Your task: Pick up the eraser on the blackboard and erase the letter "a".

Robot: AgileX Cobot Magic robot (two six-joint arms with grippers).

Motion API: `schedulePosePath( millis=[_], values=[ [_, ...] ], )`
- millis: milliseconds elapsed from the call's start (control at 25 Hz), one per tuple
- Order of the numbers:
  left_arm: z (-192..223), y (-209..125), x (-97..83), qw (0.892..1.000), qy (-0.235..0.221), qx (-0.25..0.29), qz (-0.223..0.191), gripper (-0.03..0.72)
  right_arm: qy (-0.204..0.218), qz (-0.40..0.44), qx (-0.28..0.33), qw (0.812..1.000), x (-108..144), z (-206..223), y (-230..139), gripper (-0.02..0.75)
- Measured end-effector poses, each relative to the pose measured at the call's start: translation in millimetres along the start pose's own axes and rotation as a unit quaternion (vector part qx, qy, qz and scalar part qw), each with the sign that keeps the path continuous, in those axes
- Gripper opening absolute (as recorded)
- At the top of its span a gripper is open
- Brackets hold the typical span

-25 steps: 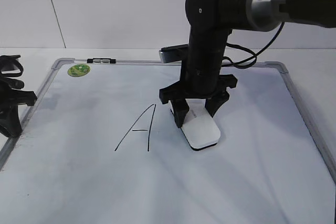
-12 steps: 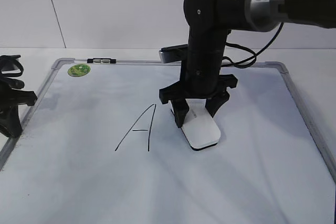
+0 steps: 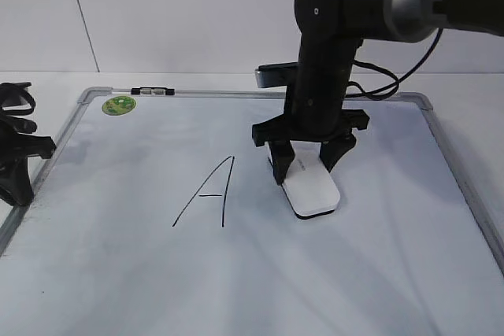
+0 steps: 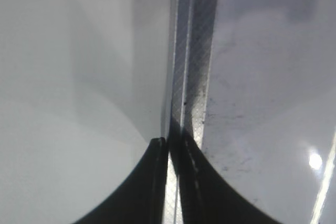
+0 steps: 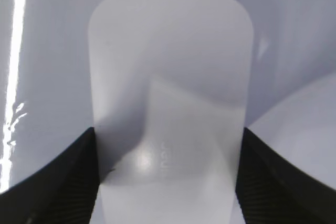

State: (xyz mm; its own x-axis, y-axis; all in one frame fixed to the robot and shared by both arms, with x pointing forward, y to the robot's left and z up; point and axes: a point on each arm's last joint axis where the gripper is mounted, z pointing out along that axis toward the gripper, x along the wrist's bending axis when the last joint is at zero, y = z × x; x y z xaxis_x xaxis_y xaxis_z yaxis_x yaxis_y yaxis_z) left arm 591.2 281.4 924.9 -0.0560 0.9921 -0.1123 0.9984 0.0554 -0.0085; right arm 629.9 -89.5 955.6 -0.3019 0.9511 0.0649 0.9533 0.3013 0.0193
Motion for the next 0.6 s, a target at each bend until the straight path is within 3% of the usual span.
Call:
schedulePosePath(
  millis=[320,600],
  values=[
    [0.5,0.0,0.0,1.000,0.000,0.001,0.000,0.046,0.001,0.035,-0.002,0.999,-29.0,-1.8,4.5,0.558],
    [0.5,0.0,0.0,1.000,0.000,0.001,0.000,0.046,0.007,0.040,-0.021,0.999,-32.4,-20.5,1.2,0.558]
  ],
)
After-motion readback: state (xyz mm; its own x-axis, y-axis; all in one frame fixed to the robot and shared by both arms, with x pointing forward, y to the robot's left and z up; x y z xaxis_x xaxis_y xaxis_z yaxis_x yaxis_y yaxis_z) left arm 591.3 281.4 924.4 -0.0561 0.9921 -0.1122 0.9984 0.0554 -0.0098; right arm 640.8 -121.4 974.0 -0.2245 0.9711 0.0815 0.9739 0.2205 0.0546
